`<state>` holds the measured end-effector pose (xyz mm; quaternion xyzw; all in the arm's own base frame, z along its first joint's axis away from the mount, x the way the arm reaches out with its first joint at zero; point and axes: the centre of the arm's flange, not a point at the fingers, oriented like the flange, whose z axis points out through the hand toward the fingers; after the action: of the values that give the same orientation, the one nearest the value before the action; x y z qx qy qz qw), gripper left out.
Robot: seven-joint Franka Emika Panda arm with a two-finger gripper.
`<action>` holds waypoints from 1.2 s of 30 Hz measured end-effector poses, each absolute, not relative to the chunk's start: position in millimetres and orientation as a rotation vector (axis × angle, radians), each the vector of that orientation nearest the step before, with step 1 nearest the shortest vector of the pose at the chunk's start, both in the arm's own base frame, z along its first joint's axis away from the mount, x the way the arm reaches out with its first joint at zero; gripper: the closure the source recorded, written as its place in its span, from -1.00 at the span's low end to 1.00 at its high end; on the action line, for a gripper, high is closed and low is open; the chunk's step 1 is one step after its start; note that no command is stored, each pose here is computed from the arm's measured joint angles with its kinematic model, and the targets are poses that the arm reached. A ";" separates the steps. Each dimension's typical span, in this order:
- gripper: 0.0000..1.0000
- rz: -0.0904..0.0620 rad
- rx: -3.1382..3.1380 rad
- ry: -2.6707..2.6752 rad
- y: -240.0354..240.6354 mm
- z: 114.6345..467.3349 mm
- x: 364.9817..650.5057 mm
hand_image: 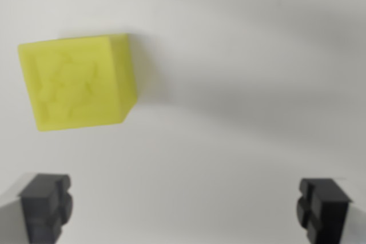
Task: Pick yellow cube
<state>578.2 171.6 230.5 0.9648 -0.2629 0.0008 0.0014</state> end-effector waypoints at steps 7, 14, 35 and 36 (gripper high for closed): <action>-1.00 0.001 3.041 -0.776 189.0 213.9 577.0; -1.00 0.000 3.054 -0.728 206.5 197.5 576.0; -1.00 -0.002 3.077 -0.623 240.8 155.2 573.8; -1.00 -0.002 3.077 -0.623 240.8 152.9 573.8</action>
<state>573.8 240.8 152.9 0.9801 -0.1983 -0.0005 0.0009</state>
